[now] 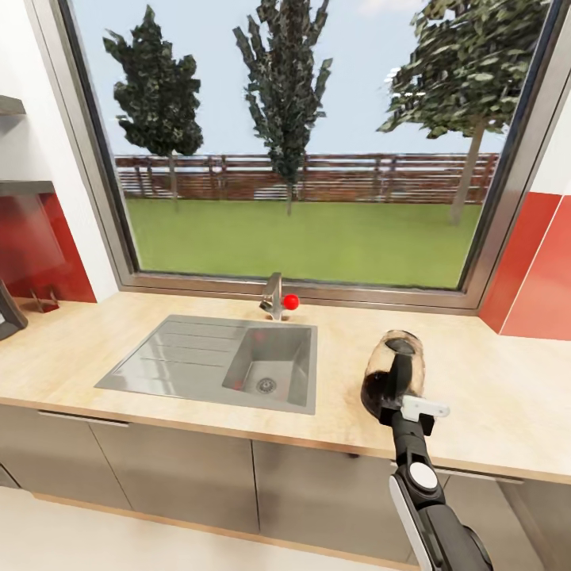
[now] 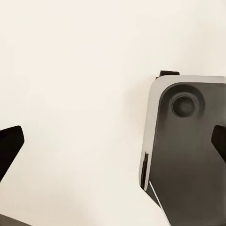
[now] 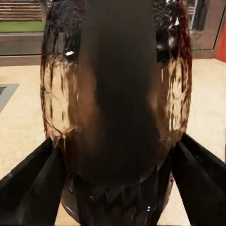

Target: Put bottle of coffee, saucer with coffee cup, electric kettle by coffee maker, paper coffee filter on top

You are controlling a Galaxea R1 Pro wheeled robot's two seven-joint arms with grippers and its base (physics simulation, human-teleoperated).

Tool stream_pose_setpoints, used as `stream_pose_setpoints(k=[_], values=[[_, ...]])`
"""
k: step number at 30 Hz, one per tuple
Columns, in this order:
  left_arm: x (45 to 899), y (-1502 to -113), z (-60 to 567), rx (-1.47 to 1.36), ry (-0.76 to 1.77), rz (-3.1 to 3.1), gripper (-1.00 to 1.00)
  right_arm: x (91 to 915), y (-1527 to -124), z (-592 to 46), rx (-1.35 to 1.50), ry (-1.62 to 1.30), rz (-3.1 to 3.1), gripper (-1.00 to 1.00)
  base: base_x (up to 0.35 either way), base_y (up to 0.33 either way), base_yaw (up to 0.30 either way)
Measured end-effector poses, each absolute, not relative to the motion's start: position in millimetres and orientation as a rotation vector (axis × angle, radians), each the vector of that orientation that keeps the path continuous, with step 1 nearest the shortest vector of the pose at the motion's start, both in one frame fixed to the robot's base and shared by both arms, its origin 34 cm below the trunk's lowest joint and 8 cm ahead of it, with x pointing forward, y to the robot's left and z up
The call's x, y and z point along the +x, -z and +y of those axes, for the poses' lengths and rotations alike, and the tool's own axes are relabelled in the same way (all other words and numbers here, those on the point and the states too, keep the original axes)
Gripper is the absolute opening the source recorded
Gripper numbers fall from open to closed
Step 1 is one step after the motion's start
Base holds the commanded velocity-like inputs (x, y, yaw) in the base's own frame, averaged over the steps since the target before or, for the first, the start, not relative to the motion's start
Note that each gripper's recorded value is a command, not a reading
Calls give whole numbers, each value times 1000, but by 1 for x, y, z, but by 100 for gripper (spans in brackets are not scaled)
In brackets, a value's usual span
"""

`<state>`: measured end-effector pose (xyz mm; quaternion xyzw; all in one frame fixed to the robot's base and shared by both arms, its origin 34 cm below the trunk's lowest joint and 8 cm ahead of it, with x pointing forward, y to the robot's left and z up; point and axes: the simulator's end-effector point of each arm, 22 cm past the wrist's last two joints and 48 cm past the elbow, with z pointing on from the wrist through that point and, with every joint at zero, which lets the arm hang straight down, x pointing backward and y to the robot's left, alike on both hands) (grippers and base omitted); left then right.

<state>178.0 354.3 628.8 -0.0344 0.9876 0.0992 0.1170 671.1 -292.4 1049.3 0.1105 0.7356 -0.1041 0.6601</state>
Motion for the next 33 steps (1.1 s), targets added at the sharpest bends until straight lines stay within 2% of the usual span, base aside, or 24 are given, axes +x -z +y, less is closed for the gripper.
stream_pose_setpoints(k=[33], values=[[170, -628, 353, -102, -286, 2908, 100, 673, -1061, -290, 254, 224, 1643, -100, 0, 0, 0]])
